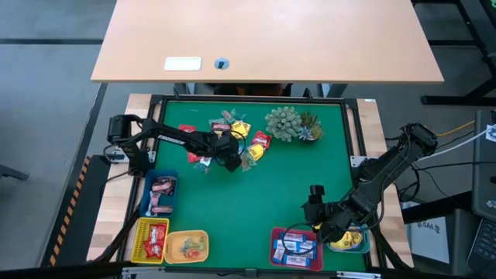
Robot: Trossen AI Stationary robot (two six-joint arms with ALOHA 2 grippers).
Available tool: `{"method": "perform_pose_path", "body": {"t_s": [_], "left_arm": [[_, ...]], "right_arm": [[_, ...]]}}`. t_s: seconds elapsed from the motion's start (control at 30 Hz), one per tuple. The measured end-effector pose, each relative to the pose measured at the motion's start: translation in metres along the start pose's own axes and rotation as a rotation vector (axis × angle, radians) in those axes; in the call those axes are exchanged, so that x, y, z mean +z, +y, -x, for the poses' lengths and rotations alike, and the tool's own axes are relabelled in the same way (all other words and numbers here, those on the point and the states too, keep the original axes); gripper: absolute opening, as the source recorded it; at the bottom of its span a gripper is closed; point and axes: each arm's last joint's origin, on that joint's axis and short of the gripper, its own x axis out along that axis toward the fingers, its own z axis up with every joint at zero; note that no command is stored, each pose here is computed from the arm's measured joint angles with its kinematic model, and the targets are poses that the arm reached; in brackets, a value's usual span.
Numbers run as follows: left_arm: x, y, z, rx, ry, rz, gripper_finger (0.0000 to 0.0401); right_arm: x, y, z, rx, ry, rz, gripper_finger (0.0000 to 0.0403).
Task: Sort candy
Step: Put the brown chocolate into the blue bin
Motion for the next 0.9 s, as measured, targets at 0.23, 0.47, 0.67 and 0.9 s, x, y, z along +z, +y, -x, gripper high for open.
{"method": "perform_pose_path", "body": {"t_s": [0.23, 0.47, 0.67, 0.9], "left_arm": [[0.031, -0.014, 0.023, -0.096, 0.043, -0.088, 0.0068], [0.047, -0.025, 0.070, -0.080, 0.257, -0.197, 0.0068], [0.030, -0.042, 0.112, 0.008, 0.423, -0.238, 0.0068], [-0.015, -0.058, 0.146, 0.168, 0.580, -0.306, 0.0068]], "right_arm": [[0.000, 0.000, 0.000, 0.000, 0.000, 0.000, 0.0253], [0.000, 0.000, 0.000, 0.000, 0.000, 0.000, 0.0253], [0.003, 0.002, 0.000, 0.019, -0.027, -0.013, 0.0253], [0.005, 0.003, 0.000, 0.034, -0.050, -0.024, 0.0253]]}}
